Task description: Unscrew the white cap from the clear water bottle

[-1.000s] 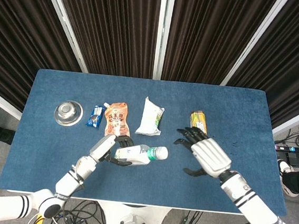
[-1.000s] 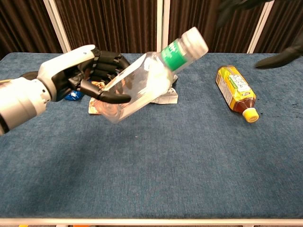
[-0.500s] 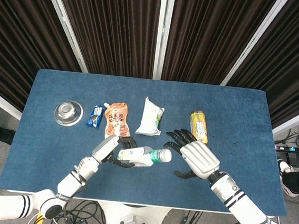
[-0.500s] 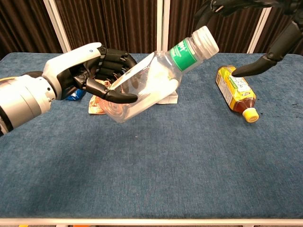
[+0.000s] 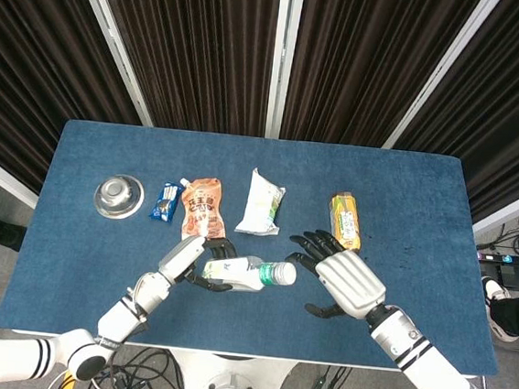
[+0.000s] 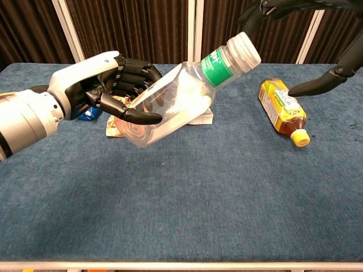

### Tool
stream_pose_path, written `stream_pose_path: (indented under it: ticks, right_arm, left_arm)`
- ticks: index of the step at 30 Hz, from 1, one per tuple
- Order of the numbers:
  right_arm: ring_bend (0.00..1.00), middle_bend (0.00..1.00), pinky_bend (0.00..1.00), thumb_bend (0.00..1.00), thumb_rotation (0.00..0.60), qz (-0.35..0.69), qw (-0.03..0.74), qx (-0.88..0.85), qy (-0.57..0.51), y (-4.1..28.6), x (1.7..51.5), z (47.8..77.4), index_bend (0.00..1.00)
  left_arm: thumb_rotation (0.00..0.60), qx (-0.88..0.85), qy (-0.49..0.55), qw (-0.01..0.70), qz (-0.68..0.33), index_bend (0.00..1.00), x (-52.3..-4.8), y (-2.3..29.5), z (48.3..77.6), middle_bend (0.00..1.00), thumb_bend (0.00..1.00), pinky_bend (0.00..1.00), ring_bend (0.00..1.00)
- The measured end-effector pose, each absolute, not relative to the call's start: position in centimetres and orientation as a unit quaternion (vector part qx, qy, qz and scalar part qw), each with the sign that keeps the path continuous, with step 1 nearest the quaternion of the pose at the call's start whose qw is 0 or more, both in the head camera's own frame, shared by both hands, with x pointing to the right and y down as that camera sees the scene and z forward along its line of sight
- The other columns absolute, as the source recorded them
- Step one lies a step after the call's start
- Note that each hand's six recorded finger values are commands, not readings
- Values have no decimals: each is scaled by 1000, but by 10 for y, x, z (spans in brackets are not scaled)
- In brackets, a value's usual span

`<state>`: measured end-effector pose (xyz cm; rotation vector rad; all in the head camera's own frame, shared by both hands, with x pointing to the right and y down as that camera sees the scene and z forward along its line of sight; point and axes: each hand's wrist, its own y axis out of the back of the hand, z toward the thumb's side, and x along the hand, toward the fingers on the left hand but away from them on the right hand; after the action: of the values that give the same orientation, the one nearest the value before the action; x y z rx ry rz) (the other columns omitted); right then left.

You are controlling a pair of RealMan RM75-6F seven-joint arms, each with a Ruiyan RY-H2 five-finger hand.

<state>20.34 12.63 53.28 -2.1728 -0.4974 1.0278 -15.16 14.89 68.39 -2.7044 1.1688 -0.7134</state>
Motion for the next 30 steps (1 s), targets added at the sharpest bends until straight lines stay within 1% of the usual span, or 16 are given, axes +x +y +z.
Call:
stream_pose_path:
  ticks: [15, 20, 25, 30]
  right_arm:
    - [0, 54, 0, 101, 600, 379, 347, -839, -179, 134, 195, 526, 247]
    - [0, 53, 0, 101, 600, 374, 353, -836, -192, 130, 194, 526, 249]
    - [0, 51, 0, 101, 600, 373, 351, -835, -203, 126, 195, 527, 224]
    - [0, 50, 0, 101, 600, 382, 345, -831, -210, 123, 203, 530, 213]
  left_arm:
    - [600, -891, 382, 57, -237, 655, -153, 149, 685, 581, 207, 571, 496]
    - [600, -893, 378, 60, -236, 655, -152, 150, 684, 580, 206, 570, 496]
    - [600, -893, 378, 60, -236, 655, -152, 151, 684, 580, 206, 549, 496]
    - [600, -892, 381, 60, -236, 655, -154, 149, 683, 580, 207, 548, 496]
